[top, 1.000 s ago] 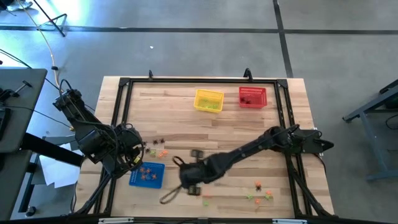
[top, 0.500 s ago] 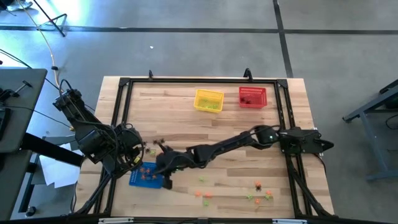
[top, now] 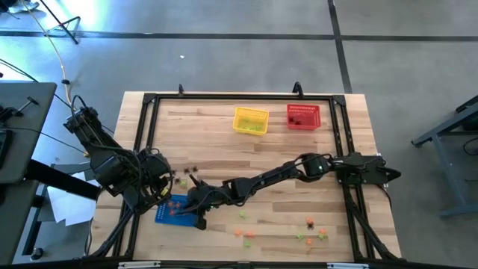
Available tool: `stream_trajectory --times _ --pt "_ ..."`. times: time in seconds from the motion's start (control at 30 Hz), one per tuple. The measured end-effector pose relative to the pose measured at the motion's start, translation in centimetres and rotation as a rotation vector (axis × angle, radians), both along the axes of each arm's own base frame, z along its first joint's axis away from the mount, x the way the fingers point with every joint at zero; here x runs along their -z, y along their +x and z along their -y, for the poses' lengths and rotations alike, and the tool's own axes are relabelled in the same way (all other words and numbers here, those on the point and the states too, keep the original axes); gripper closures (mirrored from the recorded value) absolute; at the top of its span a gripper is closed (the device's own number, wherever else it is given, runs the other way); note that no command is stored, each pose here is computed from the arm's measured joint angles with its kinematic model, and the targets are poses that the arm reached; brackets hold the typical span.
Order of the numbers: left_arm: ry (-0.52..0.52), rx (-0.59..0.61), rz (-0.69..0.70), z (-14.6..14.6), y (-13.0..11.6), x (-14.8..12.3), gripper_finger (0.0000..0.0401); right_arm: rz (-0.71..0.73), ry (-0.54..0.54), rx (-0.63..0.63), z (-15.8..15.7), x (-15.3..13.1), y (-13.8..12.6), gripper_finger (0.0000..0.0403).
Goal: Sort Halloween decoration
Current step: Put the orange spider toy into the blue bin
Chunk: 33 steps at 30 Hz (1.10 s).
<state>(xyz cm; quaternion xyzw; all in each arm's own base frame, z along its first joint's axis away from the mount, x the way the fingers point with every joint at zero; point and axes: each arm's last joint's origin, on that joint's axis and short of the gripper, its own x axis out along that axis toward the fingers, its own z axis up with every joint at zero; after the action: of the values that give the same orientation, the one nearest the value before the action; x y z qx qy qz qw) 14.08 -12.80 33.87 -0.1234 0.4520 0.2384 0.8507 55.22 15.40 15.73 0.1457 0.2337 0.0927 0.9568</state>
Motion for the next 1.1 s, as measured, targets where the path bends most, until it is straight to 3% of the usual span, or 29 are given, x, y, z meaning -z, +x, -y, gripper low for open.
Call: stream_trajectory --times 0.3,0.5,0.7,0.8,0.93,1.1 --pt "0.000 -0.001 0.001 0.0 0.0 0.0 0.0302 -0.016 -0.005 -0.009 0.0 -0.7 -0.2 0.0266" --pt "-0.003 0.000 0.004 0.0 0.0 0.0 0.0302 -0.063 -0.113 -0.056 -0.2 -5.9 -2.4 0.0268" --pt "-0.005 0.000 0.005 0.1 0.0 0.0 0.0302 -0.413 -0.160 -0.124 -3.5 -9.7 -8.9 0.0290" --pt "0.003 0.012 0.007 0.1 0.1 0.0 0.0302 -0.587 -0.160 -0.051 -5.3 -11.0 -12.5 0.0299" --pt "0.014 0.011 0.023 0.1 0.1 -0.1 0.0302 -0.726 -0.180 0.106 -7.5 -11.1 -15.9 0.0306" --pt "-0.001 0.008 0.057 0.2 0.4 -0.2 0.0302 -0.820 -0.150 0.165 -9.0 -8.7 -17.5 0.0307"
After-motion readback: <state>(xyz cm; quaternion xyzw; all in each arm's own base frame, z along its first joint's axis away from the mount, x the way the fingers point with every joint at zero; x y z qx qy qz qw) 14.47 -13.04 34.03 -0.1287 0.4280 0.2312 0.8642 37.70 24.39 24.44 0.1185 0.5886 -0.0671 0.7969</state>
